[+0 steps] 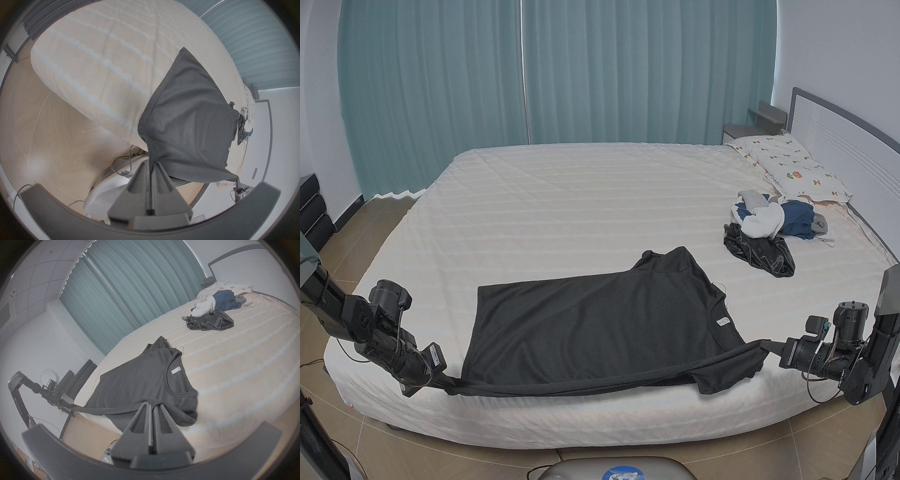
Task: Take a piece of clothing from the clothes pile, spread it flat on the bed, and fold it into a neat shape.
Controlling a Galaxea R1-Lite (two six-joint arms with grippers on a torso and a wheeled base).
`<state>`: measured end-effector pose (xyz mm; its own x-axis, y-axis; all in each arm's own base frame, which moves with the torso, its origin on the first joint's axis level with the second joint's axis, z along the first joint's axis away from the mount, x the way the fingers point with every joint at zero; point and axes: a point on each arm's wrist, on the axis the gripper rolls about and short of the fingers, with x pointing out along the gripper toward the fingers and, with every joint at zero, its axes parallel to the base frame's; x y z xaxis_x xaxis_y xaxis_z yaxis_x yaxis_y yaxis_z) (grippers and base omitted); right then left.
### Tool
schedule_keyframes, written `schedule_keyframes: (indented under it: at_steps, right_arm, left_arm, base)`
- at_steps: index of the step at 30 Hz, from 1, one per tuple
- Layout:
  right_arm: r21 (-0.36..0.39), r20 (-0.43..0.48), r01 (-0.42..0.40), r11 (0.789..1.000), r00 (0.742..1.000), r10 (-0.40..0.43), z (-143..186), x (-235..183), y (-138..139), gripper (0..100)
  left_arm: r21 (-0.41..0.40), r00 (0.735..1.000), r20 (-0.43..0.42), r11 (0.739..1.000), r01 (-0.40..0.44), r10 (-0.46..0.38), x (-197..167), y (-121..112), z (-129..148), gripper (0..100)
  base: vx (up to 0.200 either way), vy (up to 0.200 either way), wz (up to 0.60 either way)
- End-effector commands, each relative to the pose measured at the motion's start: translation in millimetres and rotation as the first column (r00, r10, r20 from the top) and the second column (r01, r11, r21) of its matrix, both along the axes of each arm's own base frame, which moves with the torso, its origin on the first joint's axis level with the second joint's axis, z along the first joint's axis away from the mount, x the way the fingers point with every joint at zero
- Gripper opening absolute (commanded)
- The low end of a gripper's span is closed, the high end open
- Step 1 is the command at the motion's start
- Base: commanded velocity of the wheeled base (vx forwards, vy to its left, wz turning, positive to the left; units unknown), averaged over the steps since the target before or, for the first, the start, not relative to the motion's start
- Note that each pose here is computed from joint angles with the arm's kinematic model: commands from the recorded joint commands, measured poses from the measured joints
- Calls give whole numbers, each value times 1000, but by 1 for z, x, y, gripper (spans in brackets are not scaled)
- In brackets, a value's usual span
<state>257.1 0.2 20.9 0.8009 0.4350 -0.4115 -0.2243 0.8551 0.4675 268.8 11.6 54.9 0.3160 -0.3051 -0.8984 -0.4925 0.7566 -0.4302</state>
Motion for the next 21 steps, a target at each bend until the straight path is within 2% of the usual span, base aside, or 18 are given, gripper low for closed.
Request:
schedule_keyframes:
  at_steps: [1, 8, 14, 21]
  right_arm:
    - [2, -7, 1, 1000, 1000, -1, -2, -3, 0, 0]
    - [3, -2, 3, 1000, 1000, -3, -8, 9, -1, 0]
    - [6, 47, 8, 1000, 999, -8, -7, 27, -2, 0]
    - [27, 76, 12, 1000, 997, -14, 4, 22, 0, 0]
  left_arm:
    - [2, 1000, 27, 1000, -1, 1, 14, 2, 7, 0]
    - [-21, 995, 70, 997, -70, 71, 34, 6, 16, 0]
    - [-29, 992, 88, 995, -93, 95, 45, 8, 19, 0]
    - [-37, 986, 127, 994, -101, 104, 43, 8, 34, 0]
  base:
    - [0, 0, 0]
    - [0, 0, 0]
    - [0, 0, 0]
    - [0, 0, 0]
